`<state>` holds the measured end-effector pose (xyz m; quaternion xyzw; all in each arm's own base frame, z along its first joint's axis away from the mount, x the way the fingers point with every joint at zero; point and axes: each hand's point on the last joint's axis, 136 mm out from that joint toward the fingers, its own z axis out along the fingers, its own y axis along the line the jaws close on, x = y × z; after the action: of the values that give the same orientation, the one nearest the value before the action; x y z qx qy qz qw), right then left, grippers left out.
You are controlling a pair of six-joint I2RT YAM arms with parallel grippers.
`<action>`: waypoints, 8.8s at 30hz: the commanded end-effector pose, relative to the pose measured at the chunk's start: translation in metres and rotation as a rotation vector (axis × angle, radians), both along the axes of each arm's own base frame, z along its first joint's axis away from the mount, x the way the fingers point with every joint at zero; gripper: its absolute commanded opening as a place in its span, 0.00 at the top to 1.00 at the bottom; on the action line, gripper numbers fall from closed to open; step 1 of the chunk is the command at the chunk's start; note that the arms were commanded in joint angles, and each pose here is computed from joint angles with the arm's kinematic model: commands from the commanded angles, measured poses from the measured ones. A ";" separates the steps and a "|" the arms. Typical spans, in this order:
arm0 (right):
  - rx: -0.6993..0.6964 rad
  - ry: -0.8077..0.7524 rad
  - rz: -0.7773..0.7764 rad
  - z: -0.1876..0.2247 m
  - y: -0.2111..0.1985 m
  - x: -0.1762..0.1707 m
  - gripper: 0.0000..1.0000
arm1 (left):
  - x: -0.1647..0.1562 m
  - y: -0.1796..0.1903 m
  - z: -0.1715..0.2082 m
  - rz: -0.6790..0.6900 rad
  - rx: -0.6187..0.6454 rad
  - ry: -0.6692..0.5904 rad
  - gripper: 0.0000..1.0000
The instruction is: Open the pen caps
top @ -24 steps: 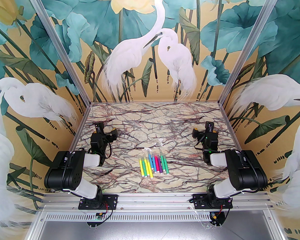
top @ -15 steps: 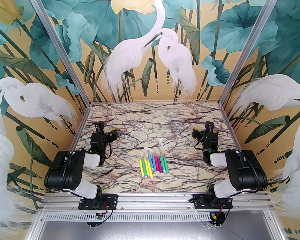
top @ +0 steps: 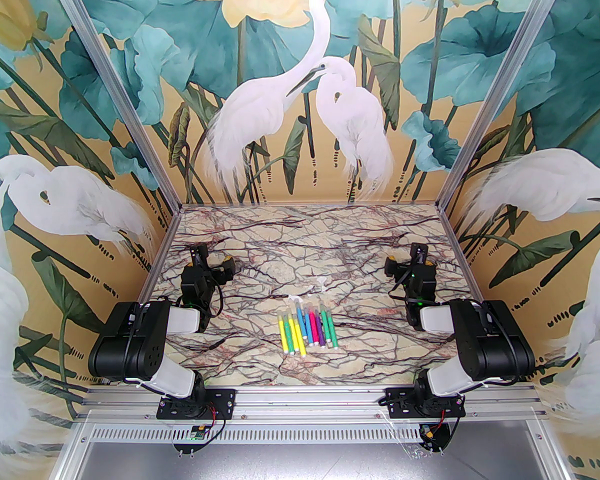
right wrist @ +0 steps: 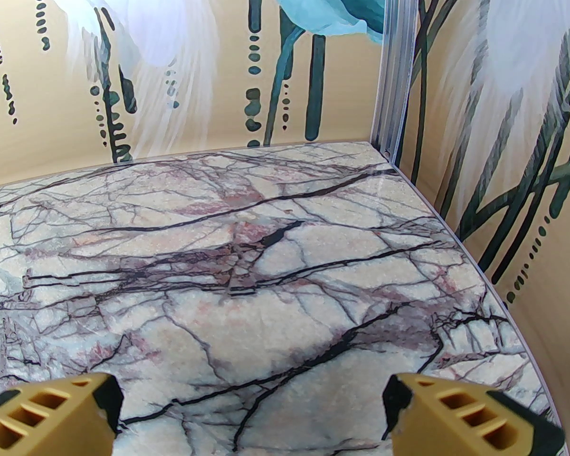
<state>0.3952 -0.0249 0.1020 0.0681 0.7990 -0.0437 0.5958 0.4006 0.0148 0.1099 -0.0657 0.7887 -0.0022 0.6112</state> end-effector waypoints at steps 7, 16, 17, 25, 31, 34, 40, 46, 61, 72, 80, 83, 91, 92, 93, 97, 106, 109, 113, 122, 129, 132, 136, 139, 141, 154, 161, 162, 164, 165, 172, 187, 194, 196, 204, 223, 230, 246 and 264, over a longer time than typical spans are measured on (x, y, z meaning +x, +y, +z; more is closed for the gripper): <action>-0.009 -0.020 0.001 0.010 -0.001 0.005 0.01 | 0.002 0.005 0.014 0.026 0.004 -0.029 0.00; 0.032 0.121 -0.098 0.039 -0.010 0.003 0.01 | -0.007 0.006 0.045 0.056 -0.063 0.054 0.00; 0.029 0.141 -0.108 0.041 -0.009 0.002 0.01 | -0.008 0.003 0.047 0.047 -0.075 0.061 0.01; 0.018 0.384 0.035 0.037 0.050 -0.018 0.01 | -0.019 -0.048 0.059 -0.097 -0.078 0.150 0.00; 0.089 0.526 0.236 0.031 0.116 -0.049 0.05 | -0.040 -0.092 0.056 -0.228 -0.111 0.217 0.00; 0.107 0.603 0.300 0.027 0.140 -0.070 0.07 | -0.054 -0.108 0.053 -0.277 -0.141 0.246 0.01; 0.086 0.784 0.417 0.016 0.178 -0.118 0.10 | -0.073 -0.127 0.055 -0.359 -0.197 0.273 0.00; 0.101 0.908 0.502 0.000 0.209 -0.160 0.17 | -0.084 -0.137 0.058 -0.413 -0.242 0.293 0.01; 0.146 1.062 0.594 -0.039 0.244 -0.201 0.44 | -0.095 -0.144 0.052 -0.443 -0.290 0.326 0.01; 0.146 1.146 0.585 -0.066 0.255 -0.206 0.51 | -0.096 -0.143 0.055 -0.439 -0.299 0.323 0.00; 0.128 1.184 0.557 -0.080 0.257 -0.207 0.54 | -0.096 -0.142 0.055 -0.432 -0.294 0.323 0.01; 0.121 1.193 0.542 -0.083 0.256 -0.208 0.55 | -0.097 -0.141 0.054 -0.429 -0.293 0.326 0.00; 0.058 1.203 0.472 -0.089 0.246 -0.205 0.64 | -0.097 -0.139 0.055 -0.418 -0.291 0.322 0.00; 0.049 1.201 0.462 -0.089 0.246 -0.204 0.65 | -0.097 -0.139 0.055 -0.417 -0.292 0.322 0.00; 0.040 1.201 0.454 -0.090 0.245 -0.203 0.66 | -0.097 -0.139 0.055 -0.417 -0.294 0.322 0.01; -0.001 1.202 0.427 -0.092 0.243 -0.201 0.68 | -0.098 -0.138 0.053 -0.412 -0.298 0.326 0.00; -0.091 1.212 0.372 -0.102 0.244 -0.200 0.74 | -0.100 -0.133 0.051 -0.383 -0.295 0.328 0.01; -0.109 1.209 0.358 -0.104 0.243 -0.200 0.76 | -0.101 -0.131 0.052 -0.377 -0.292 0.319 0.01; -0.122 1.202 0.346 -0.105 0.243 -0.201 0.78 | -0.102 -0.130 0.054 -0.372 -0.291 0.313 0.01; -0.126 1.190 0.345 -0.109 0.243 -0.202 0.80 | -0.102 -0.131 0.050 -0.363 -0.320 0.333 0.00; -0.095 1.121 0.406 -0.095 0.250 -0.197 0.85 | -0.103 -0.139 0.053 -0.403 -0.346 0.339 0.00; -0.052 1.034 0.473 -0.075 0.258 -0.191 0.88 | -0.103 -0.145 0.054 -0.433 -0.364 0.348 0.01; -0.003 0.906 0.560 -0.044 0.266 -0.184 0.90 | -0.104 -0.157 0.056 -0.494 -0.399 0.365 0.01; 0.026 0.824 0.623 -0.023 0.270 -0.183 0.89 | -0.106 -0.169 0.061 -0.554 -0.435 0.376 0.01; 0.045 0.776 0.679 -0.011 0.275 -0.184 0.89 | -0.107 -0.178 0.065 -0.606 -0.466 0.383 0.01; 0.174 0.571 0.899 0.048 0.307 -0.187 0.87 | -0.136 -0.236 0.112 -1.037 -0.688 0.358 0.05; 0.190 0.543 0.969 0.062 0.321 -0.187 0.87 | -0.150 -0.253 0.121 -1.157 -0.705 0.360 0.06; 0.191 0.540 0.977 0.064 0.323 -0.187 0.87 | -0.152 -0.257 0.123 -1.173 -0.704 0.358 0.07; 0.200 0.533 0.993 0.068 0.327 -0.187 0.87 | -0.153 -0.263 0.125 -1.196 -0.704 0.359 0.09; 0.205 0.527 1.003 0.071 0.330 -0.187 0.87 | -0.153 -0.265 0.124 -1.200 -0.708 0.365 0.10; 0.238 0.495 1.047 0.084 0.340 -0.188 0.88 | -0.151 -0.279 0.122 -1.249 -0.725 0.365 0.19; 0.246 0.496 1.104 0.089 0.354 -0.191 0.87 | -0.150 -0.290 0.133 -1.293 -0.720 0.323 0.30; 0.252 0.490 1.119 0.090 0.358 -0.190 0.87 | -0.149 -0.293 0.133 -1.301 -0.723 0.335 0.42; 0.254 0.491 1.123 0.090 0.360 -0.190 0.87 | -0.148 -0.294 0.132 -1.298 -0.723 0.336 0.44; 0.255 0.483 1.127 0.090 0.362 -0.189 0.87 | -0.146 -0.295 0.134 -1.306 -0.726 0.337 0.60; 0.276 0.444 1.096 0.092 0.358 -0.185 0.59 | -0.138 -0.297 0.134 -1.267 -0.752 0.357 0.93; 0.287 0.456 1.074 0.086 0.360 -0.181 0.55 | -0.133 -0.299 0.137 -1.247 -0.780 0.388 1.00; 0.279 0.452 1.081 0.087 0.370 -0.174 0.64 | -0.131 -0.299 0.137 -1.232 -0.793 0.397 1.00; 0.263 0.466 1.077 0.082 0.362 -0.179 0.92 | -0.121 -0.290 0.126 -1.110 -0.747 0.410 1.00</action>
<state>0.2157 0.3377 0.1754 -0.2844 0.8351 0.3482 0.3169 0.2723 -0.2797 0.2350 0.1548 0.7356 -0.5979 0.2783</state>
